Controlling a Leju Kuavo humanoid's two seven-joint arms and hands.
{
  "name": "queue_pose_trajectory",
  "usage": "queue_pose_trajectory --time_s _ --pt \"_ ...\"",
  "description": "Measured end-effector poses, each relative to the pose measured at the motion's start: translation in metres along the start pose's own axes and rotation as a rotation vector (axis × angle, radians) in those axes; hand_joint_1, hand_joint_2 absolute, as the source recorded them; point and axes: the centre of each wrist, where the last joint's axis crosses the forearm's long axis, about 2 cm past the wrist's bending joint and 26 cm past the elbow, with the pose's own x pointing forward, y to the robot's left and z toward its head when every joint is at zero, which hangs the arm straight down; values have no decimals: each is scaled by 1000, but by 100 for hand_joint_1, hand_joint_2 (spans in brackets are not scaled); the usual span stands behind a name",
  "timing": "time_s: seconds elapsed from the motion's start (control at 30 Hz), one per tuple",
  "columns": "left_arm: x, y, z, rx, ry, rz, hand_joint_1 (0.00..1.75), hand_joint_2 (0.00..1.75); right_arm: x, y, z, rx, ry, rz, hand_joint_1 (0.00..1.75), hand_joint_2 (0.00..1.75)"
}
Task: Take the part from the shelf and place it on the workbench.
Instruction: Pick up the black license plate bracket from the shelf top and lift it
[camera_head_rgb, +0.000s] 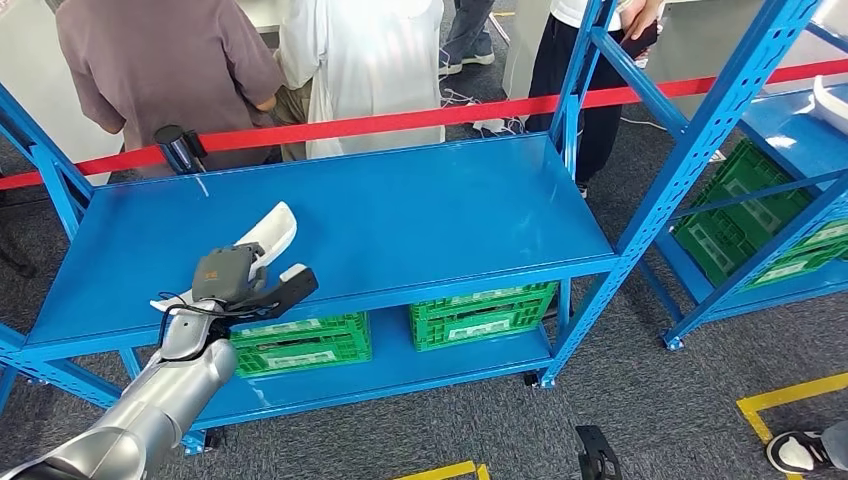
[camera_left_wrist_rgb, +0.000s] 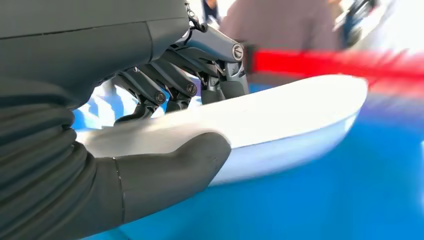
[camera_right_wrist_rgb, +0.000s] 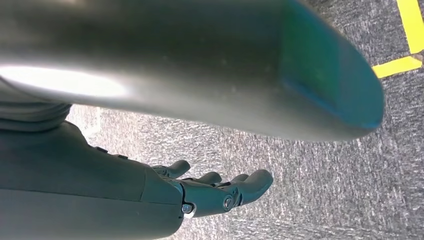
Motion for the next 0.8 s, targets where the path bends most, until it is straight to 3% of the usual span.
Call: queue_pose_trajectory --time_s 0.1,0.27,0.5,0.8 --pt "19 23 -20 186 -158 159 175 175 0 -1 0 -4 0 -16 0 0" --pt "47 59 -45 371 -279 269 175 175 -1 -1 0 -7 2 -31 0 0" --pt "65 76 -52 519 -319 363 175 175 -1 -1 0 -9 -2 -42 0 0" --pt "81 86 -53 576 -368 415 175 175 -2 -2 0 -14 2 -61 0 0"
